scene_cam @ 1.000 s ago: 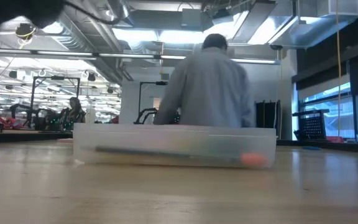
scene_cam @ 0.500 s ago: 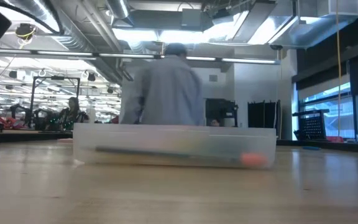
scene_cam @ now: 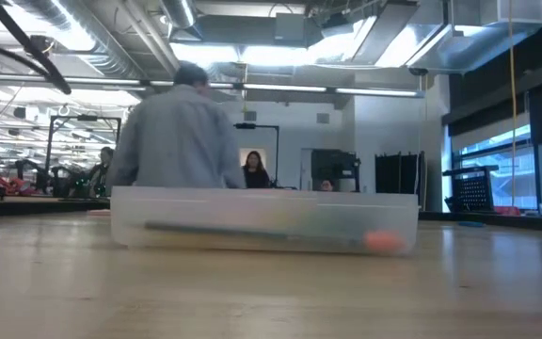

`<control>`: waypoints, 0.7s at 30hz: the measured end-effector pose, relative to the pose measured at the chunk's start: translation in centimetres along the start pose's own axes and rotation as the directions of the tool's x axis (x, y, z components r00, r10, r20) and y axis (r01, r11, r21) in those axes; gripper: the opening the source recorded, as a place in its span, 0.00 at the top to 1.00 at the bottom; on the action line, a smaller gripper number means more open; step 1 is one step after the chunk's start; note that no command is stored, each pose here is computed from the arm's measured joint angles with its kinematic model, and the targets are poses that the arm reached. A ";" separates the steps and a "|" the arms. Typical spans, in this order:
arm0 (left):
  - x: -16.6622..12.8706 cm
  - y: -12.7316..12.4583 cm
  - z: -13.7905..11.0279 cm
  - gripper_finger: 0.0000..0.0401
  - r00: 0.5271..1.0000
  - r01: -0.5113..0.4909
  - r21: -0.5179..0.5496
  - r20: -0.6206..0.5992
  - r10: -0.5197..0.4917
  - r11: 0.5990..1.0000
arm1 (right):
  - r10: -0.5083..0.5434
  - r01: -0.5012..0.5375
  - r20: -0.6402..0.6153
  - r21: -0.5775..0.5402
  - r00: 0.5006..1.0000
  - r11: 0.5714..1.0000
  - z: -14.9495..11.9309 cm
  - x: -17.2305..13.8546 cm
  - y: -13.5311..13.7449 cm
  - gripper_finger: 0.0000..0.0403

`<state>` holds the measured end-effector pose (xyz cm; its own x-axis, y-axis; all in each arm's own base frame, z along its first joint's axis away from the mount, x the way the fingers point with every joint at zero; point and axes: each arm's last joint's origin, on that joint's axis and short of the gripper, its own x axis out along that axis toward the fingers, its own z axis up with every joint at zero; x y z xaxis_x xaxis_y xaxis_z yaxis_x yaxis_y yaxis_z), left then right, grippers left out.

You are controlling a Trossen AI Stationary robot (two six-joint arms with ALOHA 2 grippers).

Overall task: Pack school essentials
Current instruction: Put the black pencil into the pink supply box

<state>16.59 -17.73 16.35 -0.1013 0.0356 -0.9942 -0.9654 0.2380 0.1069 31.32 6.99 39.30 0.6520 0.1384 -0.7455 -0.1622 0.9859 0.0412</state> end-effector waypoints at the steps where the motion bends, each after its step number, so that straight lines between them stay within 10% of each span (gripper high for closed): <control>1: 0.2 0.0 0.0 0.64 1.000 0.004 0.000 -0.003 -0.004 1.000 | 0.001 -0.001 0.006 0.000 1.000 1.000 0.1 0.0 0.0 0.67; 21: 2.6 0.9 0.5 0.64 1.000 -0.006 -0.073 -0.029 0.004 0.997 | 0.004 -0.004 0.068 -0.003 0.998 1.000 0.7 0.0 0.0 0.67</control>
<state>15.58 -16.98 13.89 -0.1123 0.0088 -0.9936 -0.9797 0.1660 0.1122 31.79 7.09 39.75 0.6999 0.1489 -0.6986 -0.1672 0.9850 0.0424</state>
